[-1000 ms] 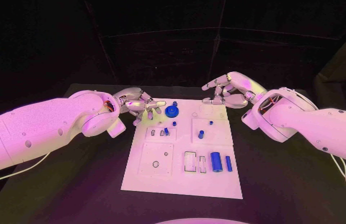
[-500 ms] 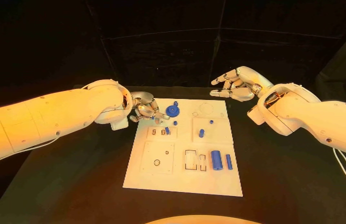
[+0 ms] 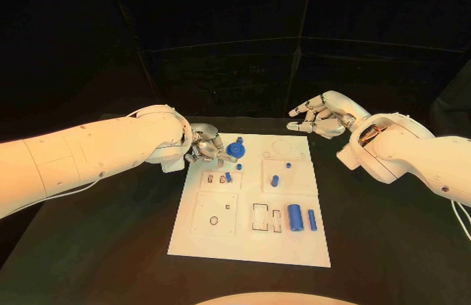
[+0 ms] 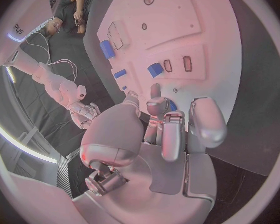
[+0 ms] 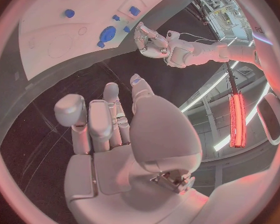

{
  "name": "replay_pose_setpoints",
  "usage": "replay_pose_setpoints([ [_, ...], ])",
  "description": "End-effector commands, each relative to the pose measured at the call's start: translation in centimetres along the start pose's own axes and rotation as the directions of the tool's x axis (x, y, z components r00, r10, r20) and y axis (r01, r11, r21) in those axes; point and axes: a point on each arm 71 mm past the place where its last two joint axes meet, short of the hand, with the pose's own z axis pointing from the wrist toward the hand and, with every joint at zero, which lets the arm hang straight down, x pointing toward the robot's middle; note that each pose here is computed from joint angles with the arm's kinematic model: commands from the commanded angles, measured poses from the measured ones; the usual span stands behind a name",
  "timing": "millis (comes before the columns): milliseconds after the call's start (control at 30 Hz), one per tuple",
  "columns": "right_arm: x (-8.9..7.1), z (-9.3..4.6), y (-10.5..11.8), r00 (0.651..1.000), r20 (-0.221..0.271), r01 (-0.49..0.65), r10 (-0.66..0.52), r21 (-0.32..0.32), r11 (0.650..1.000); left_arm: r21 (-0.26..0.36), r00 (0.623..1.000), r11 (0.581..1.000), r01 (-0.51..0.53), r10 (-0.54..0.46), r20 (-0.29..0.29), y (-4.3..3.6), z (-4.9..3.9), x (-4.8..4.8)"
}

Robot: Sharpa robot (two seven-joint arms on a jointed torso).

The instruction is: Assemble the parts on the task board

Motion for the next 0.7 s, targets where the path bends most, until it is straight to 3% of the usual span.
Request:
replay_pose_setpoints([
  [33, -0.1, 0.0, -0.1, 1.0, 0.0, 0.001, -0.001, 0.014, 1.0, -0.015, 0.999, 1.0, -0.023, 0.022, -0.035, -0.1, 0.2, 0.24],
  [300, -0.1, 0.1, -0.1, 1.0, 0.0, 0.002, -0.002, 0.018, 1.0, -0.034, 0.994, 0.997, -0.069, 0.066, -0.092, -0.14, 0.91, 0.94],
  [700, 0.0, 0.2, -0.1, 1.0, -0.001, 0.002, -0.002, 0.018, 1.0, -0.048, 0.989, 0.994, -0.101, 0.095, -0.11, -0.32, 1.54, 1.13],
])
